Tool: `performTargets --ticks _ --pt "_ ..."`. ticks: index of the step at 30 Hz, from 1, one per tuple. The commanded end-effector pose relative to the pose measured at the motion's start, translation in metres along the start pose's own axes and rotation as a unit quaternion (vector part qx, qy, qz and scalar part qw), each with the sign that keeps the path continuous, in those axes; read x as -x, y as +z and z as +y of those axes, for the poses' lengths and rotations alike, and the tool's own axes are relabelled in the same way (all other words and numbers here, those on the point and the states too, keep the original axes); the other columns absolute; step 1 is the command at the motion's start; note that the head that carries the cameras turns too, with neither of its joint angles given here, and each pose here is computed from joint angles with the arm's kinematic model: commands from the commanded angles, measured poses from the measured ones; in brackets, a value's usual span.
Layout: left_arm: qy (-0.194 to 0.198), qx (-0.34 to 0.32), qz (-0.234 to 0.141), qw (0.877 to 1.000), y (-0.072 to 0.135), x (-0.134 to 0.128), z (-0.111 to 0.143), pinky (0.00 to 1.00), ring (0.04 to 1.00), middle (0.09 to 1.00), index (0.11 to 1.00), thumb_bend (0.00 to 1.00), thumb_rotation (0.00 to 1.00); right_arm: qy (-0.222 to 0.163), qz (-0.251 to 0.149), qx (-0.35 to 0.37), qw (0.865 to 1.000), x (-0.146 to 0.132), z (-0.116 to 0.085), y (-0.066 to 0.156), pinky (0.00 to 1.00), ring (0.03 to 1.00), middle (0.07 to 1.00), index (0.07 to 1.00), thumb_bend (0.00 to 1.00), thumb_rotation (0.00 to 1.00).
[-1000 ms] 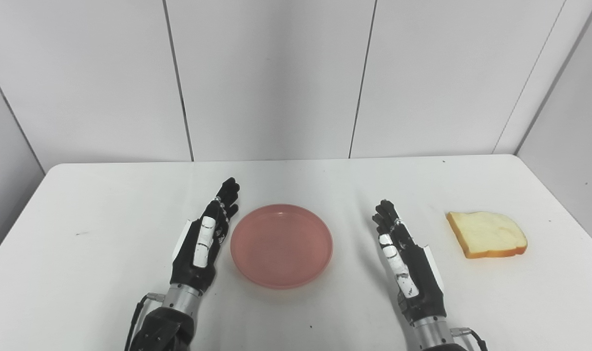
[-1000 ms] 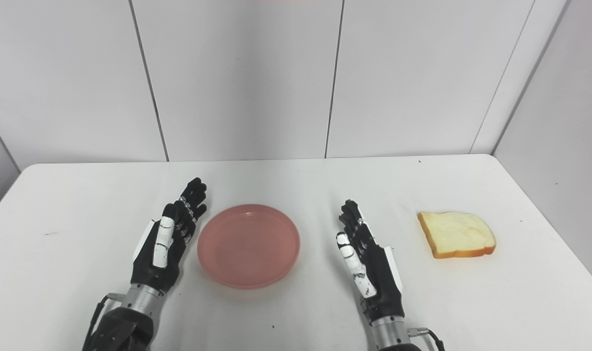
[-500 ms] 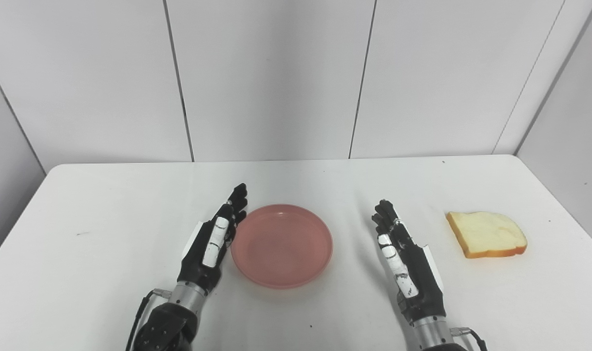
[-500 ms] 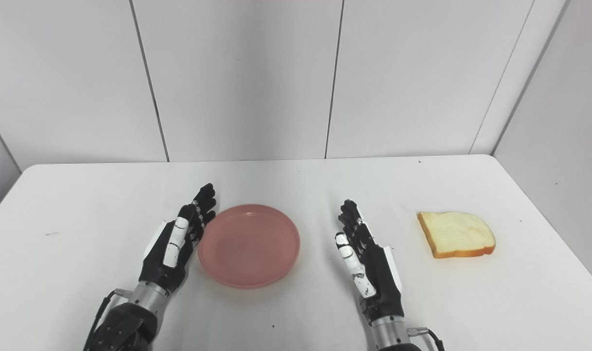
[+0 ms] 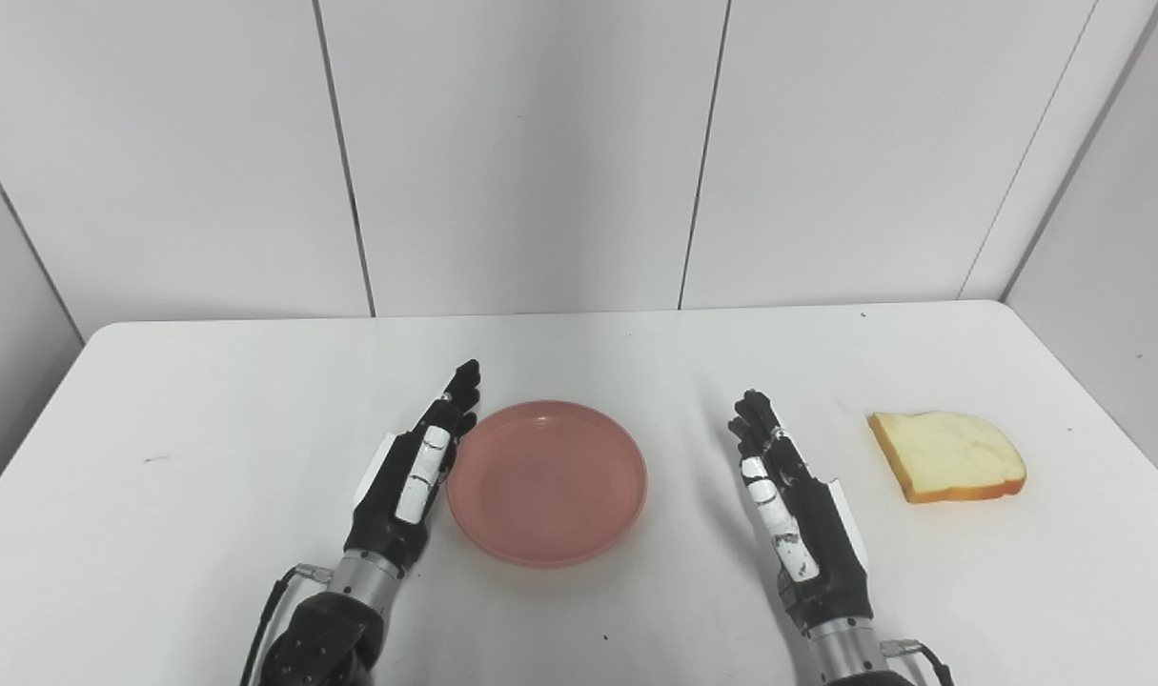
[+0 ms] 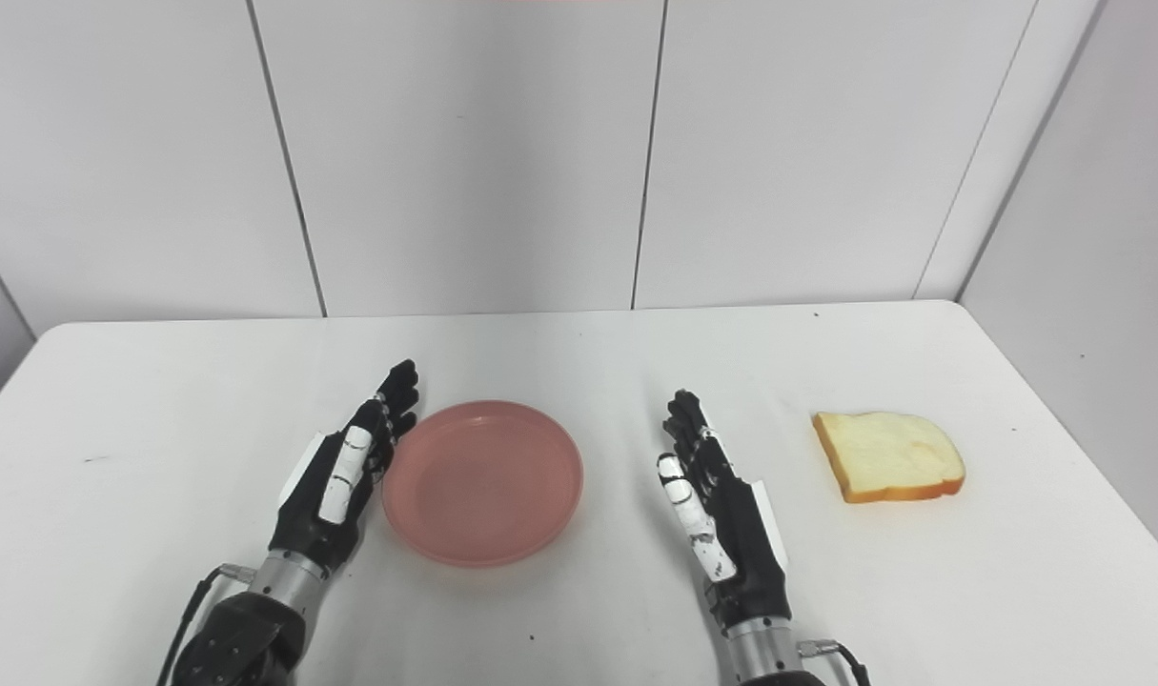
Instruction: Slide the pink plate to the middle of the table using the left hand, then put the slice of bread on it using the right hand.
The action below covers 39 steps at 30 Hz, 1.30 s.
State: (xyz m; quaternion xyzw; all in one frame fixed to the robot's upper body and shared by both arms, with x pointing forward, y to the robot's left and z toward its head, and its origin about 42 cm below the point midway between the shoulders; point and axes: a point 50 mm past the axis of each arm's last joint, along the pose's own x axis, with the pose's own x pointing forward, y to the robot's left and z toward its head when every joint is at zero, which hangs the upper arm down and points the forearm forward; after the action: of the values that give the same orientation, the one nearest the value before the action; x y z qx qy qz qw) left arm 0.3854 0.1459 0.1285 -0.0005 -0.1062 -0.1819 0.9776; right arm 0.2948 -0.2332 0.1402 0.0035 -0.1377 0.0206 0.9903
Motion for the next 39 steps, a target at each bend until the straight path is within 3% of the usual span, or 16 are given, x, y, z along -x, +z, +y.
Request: performTargets --ticks 1,9,19,27,39 --pt "0.011 -0.009 -0.029 0.999 0.008 0.002 0.005 1.00 1.000 0.982 0.923 0.74 1.00 0.002 -0.031 0.001 1.000 -0.010 0.001 0.013 1.00 0.941 0.945 0.941 0.66 0.77" --pt "0.021 -0.024 -0.058 0.998 0.022 0.004 0.005 1.00 1.000 0.980 0.922 0.73 1.00 0.001 -0.032 0.002 0.999 -0.010 0.001 0.014 1.00 0.941 0.946 0.944 0.65 0.78" --pt "0.053 -0.008 -0.023 0.998 0.014 -0.001 0.017 1.00 1.000 1.000 0.996 0.69 1.00 0.000 -0.035 0.004 0.999 -0.010 -0.001 0.014 0.99 0.938 0.944 0.943 0.66 0.78" --pt "0.057 -0.018 0.009 0.998 0.012 -0.002 0.020 1.00 1.000 1.000 1.000 0.63 1.00 -0.001 -0.038 0.001 0.999 -0.011 0.000 0.014 1.00 0.938 0.942 0.940 0.64 0.77" --pt "0.048 0.048 0.034 0.997 0.011 -0.003 0.014 1.00 1.000 1.000 1.000 0.71 1.00 -0.003 -0.048 0.008 0.999 -0.011 -0.001 0.016 0.99 0.934 0.938 0.940 0.62 0.78"
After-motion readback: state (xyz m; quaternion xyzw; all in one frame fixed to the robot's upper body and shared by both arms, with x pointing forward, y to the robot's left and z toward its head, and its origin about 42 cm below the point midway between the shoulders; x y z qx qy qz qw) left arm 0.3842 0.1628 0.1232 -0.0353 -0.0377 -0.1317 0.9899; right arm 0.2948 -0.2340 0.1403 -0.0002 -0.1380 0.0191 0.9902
